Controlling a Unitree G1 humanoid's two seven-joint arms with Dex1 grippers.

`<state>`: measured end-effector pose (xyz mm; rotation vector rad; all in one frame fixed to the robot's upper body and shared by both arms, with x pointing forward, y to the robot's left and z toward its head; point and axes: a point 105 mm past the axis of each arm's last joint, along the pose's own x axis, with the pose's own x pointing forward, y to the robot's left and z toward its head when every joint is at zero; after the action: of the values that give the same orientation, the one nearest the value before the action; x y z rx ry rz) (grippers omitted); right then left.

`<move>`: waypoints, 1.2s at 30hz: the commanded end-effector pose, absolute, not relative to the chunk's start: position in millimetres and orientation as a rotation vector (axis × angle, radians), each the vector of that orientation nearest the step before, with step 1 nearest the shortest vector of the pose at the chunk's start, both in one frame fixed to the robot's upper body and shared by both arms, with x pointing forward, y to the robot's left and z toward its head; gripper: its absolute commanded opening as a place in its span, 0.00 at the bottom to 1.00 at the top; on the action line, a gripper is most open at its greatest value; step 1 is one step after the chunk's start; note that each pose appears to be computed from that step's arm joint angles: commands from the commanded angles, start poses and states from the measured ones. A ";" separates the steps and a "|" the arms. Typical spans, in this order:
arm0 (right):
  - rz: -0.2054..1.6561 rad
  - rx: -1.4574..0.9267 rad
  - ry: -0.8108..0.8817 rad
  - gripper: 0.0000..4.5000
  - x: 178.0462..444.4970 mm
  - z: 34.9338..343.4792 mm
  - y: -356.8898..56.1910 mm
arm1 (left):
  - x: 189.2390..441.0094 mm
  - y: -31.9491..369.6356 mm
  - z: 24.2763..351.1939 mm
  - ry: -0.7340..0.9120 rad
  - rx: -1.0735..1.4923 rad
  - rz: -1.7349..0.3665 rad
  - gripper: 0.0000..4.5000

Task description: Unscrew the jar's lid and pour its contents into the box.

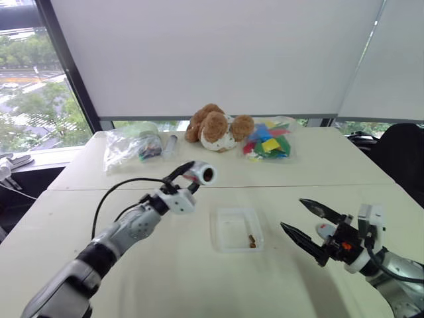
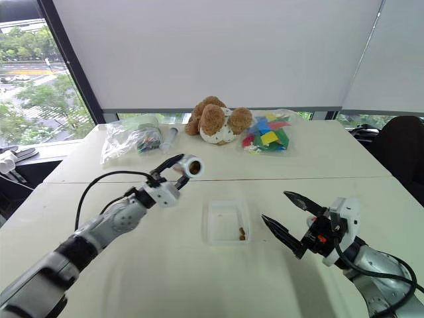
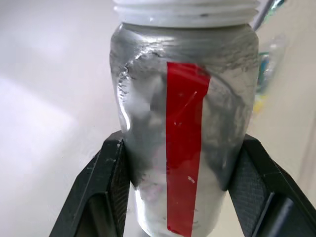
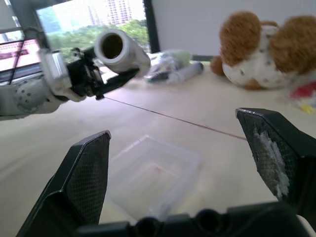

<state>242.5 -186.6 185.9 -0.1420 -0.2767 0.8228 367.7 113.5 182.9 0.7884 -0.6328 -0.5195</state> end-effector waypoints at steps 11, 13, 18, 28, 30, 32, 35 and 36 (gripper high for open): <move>1.092 -0.210 -0.470 0.98 236.8 200.0 -152.6 | 313.7 310.1 163.0 -0.260 -0.001 -0.073 0.47; 1.124 -0.229 -0.482 0.98 235.7 199.0 -149.7 | 303.7 329.6 147.3 -0.213 -0.023 0.029 0.47; 1.143 -0.244 -0.499 0.98 239.8 196.0 -149.1 | 294.9 345.6 118.3 -0.115 -0.007 0.116 0.47; 1.138 -0.263 -0.499 0.98 247.7 190.7 -151.5 | 305.5 341.0 93.1 -0.095 0.001 0.109 0.47; 1.126 -0.269 -0.495 0.98 247.6 190.2 -153.9 | 305.6 338.6 91.9 -0.102 -0.003 0.096 0.47; 1.119 -0.274 -0.490 1.00 246.9 189.6 -155.9 | 305.1 337.2 91.0 -0.106 -0.006 0.091 0.58; 1.103 -0.283 -0.478 1.00 244.7 188.6 -160.2 | 302.6 335.4 92.1 -0.118 -0.014 0.082 0.92; 1.097 -0.286 -0.471 1.00 243.7 188.4 -162.0 | 301.3 335.8 93.9 -0.126 -0.025 0.083 0.99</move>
<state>247.0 -157.9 178.9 -0.2533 -0.4353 1.1157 304.1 330.2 80.6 -0.0369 -0.0824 0.0745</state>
